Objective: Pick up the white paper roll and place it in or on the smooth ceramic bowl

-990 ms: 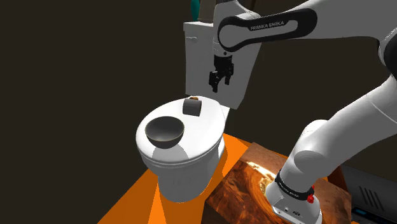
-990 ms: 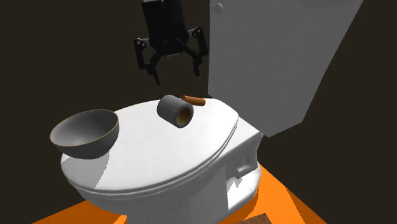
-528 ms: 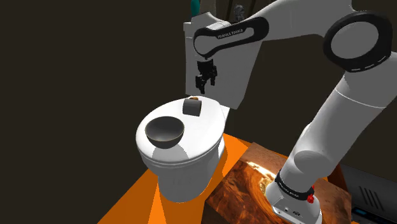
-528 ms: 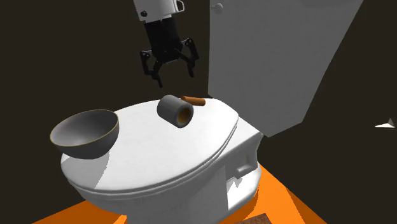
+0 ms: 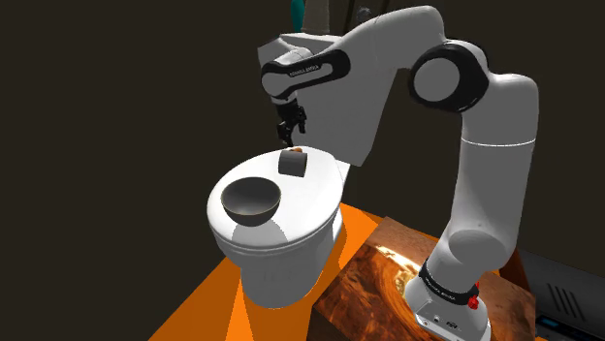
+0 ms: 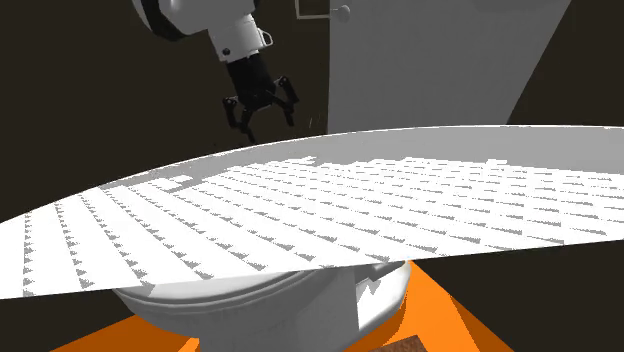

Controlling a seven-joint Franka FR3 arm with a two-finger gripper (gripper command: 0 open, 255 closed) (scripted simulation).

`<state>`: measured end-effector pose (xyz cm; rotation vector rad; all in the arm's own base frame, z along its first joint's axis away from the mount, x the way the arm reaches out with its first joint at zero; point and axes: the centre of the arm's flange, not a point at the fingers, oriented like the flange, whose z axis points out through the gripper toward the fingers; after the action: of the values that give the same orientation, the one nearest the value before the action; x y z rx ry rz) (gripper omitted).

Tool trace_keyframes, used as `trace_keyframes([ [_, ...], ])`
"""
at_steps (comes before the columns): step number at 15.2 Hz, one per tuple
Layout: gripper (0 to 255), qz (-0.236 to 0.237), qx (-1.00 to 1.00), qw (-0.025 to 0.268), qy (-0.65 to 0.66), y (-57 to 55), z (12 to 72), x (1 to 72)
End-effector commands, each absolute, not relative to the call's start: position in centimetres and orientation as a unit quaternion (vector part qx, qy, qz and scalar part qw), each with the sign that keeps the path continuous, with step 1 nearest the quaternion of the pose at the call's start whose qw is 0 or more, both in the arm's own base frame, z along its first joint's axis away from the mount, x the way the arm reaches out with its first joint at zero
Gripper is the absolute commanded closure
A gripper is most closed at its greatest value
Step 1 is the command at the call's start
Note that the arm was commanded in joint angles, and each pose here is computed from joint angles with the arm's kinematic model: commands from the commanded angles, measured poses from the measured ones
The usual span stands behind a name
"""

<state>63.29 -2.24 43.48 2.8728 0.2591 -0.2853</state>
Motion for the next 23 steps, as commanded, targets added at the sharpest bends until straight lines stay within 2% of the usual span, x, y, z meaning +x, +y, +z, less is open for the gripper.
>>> trace_keyframes([
  [1, 0, -0.110, 0.980, 0.128, 0.105, -1.7, 41.8, 65.7],
  [7, 0, -0.145, 0.967, 0.148, 0.150, -0.5, 36.6, 72.8],
  [15, 0, -0.146, 0.966, 0.149, 0.152, -1.8, 32.7, 72.1],
  [23, 0, -0.146, 0.966, 0.149, 0.152, -1.8, 32.7, 72.1],
])
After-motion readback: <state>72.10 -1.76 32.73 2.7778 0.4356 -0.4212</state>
